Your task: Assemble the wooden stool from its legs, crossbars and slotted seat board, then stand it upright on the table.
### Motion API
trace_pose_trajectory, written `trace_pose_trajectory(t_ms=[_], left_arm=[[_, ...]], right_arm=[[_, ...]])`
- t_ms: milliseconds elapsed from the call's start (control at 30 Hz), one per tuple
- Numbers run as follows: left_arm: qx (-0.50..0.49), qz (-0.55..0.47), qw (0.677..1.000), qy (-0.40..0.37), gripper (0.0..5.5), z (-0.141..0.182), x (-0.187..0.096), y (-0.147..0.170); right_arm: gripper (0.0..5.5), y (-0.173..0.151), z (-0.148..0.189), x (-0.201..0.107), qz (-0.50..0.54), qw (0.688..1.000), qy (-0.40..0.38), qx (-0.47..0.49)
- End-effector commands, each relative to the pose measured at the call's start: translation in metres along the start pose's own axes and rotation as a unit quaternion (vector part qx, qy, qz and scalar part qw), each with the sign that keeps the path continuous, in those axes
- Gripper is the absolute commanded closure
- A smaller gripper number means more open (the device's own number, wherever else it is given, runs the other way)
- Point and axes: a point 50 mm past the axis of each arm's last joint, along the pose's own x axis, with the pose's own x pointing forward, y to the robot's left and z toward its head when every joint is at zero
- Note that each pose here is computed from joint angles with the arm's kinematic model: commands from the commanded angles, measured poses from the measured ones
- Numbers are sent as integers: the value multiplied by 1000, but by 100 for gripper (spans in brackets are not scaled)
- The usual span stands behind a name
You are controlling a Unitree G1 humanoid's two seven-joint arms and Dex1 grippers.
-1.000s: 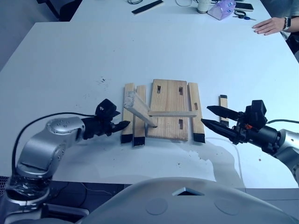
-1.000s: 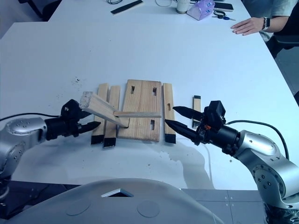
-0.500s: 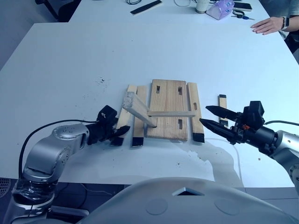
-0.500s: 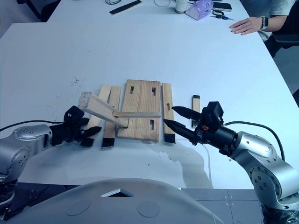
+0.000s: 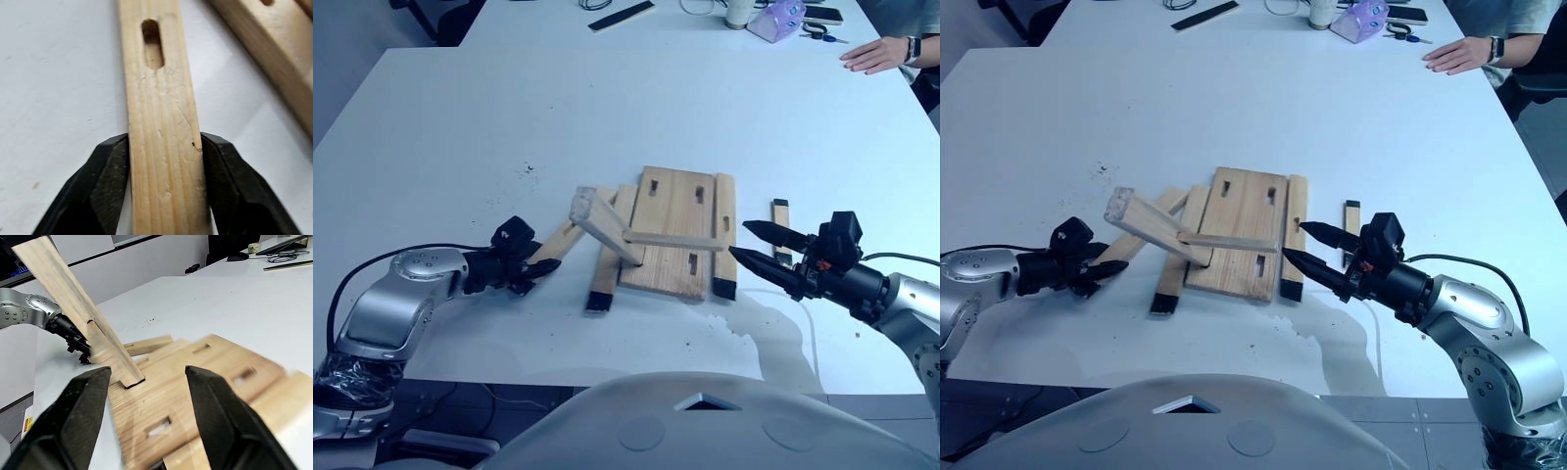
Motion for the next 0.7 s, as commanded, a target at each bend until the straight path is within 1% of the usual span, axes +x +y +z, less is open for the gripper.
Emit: trace_pose_trajectory(t_ms=[33,100,167,267,333,400,433,500,600,700], left_arm=[[-8,-2,1000,-1,347,-6,2,6],[-2,26,999,-19,347,2,-2,18],[5,69,996,-55,347,18,-8,35],[14,124,981,-145,347,55,-21,54],[26,129,966,-222,347,83,-31,55],[38,89,945,-314,347,113,-42,45],[44,50,930,-362,347,129,-50,35],[64,-39,901,-426,347,153,-66,12],[113,-170,861,-466,347,176,-88,-21],[152,-267,829,-468,347,188,-102,-45]], right_arm=[[270,-5,5,-2,-7,1000,-3,-14],[270,-7,9,-3,-11,1000,-8,-18],[270,-11,14,-5,-20,999,-19,-21],[270,-17,24,-8,-30,998,-40,-26],[270,-22,34,-10,-31,997,-58,-30],[270,-26,51,-10,-27,995,-91,-34],[270,-27,63,-10,-20,993,-114,-37],[270,-26,85,-7,3,987,-153,-42],[270,-17,115,0,62,978,-193,-46],[227,0,137,5,158,962,-220,-32]])
